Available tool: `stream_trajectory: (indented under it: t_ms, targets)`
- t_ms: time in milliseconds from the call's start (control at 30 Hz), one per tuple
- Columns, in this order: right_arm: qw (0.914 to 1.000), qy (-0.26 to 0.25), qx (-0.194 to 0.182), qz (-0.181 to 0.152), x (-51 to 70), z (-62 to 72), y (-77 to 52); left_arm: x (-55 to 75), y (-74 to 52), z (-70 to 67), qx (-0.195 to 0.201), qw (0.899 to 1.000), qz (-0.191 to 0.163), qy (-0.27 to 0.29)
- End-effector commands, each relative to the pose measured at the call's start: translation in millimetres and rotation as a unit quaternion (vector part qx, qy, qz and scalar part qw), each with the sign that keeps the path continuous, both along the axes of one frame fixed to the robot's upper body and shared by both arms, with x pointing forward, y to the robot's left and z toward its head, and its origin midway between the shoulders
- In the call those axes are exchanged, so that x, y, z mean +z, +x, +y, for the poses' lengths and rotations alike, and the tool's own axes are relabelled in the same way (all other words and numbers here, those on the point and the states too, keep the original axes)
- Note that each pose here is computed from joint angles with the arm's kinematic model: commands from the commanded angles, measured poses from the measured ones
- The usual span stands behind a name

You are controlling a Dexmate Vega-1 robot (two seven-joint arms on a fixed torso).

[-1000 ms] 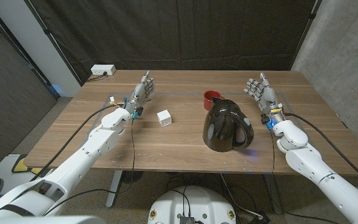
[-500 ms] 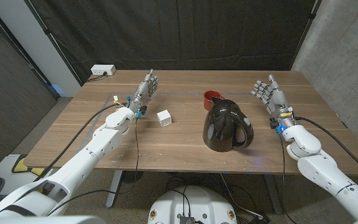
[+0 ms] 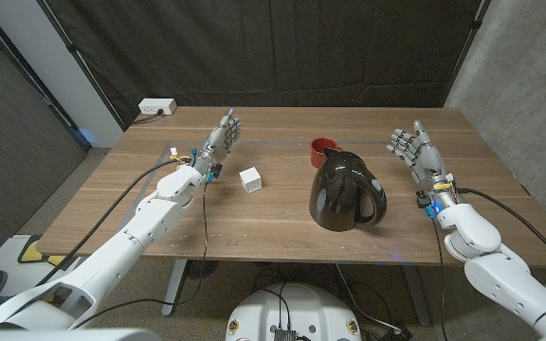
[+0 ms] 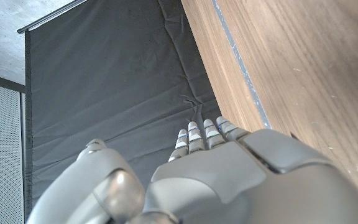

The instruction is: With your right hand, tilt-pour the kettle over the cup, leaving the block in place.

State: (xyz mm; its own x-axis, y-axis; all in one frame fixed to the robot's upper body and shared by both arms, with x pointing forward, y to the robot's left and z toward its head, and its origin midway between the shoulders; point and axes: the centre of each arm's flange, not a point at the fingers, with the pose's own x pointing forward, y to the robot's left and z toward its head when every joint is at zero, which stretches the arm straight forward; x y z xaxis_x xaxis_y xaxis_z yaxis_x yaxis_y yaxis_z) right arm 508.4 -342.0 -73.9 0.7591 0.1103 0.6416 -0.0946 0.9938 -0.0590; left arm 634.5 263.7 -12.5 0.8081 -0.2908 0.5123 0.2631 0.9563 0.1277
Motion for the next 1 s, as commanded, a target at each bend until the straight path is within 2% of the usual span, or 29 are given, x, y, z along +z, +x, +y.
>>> stream_trajectory:
  t_ms: [33, 567, 767, 1000]
  targets:
    - [0.9999, -0.005, -0.014, 0.002, -16.4, 8.8, -28.4, -6.3, -12.3, 7.3, 0.001, 1.000, 0.001, 0.001]
    - [0.9995, -0.001, -0.033, 0.003, -43.8, 22.4, -66.9, -16.2, -20.5, 14.5, -0.001, 1.000, 0.002, 0.001]
    - [0.9993, 0.003, -0.038, 0.003, -56.0, 28.4, -81.2, -14.8, -21.8, 15.4, -0.003, 1.000, 0.000, 0.007]
    - [0.9994, 0.011, -0.033, 0.003, -69.7, 36.9, -91.4, -10.6, -20.5, 12.7, -0.006, 1.000, -0.001, 0.014]
